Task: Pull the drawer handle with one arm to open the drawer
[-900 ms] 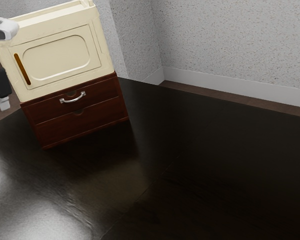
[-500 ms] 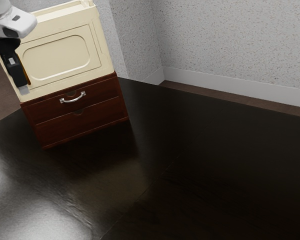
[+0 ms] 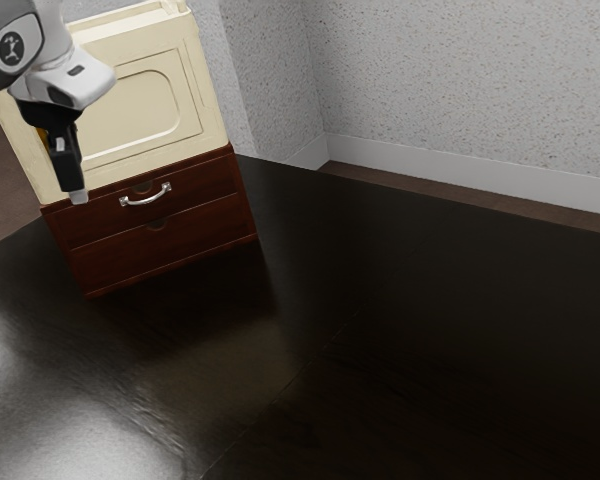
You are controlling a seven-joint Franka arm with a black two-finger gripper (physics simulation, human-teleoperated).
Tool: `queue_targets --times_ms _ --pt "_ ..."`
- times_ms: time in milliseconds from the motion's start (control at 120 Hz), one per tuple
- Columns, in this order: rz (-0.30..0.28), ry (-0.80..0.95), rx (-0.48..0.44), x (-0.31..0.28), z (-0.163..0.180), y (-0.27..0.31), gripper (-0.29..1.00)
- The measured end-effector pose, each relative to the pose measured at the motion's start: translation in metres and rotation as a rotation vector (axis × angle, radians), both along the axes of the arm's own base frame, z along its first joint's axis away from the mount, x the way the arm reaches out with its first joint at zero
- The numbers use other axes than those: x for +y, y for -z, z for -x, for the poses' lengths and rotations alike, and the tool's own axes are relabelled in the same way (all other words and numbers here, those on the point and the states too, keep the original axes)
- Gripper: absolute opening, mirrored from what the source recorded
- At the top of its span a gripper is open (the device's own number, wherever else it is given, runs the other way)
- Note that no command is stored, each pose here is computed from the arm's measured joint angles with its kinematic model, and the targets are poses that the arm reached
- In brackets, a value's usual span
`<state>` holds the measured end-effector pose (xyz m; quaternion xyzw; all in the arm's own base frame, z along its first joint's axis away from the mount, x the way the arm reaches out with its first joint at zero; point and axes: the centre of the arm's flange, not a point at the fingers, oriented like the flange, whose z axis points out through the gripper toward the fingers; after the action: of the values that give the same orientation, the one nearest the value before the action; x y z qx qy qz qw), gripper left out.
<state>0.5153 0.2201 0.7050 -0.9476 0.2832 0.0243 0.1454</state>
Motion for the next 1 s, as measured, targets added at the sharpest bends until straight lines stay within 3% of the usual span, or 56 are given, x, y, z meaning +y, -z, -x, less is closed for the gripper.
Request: queue_targets --times_ms 258,450,1000 --pt "-0.027 -0.006 0.019 0.04 -0.001 0.021 0.7" --pt "-0.047 0.054 0.036 0.028 -0.016 0.036 0.7" --pt "-0.065 0.04 0.046 0.068 -0.004 0.053 0.7"
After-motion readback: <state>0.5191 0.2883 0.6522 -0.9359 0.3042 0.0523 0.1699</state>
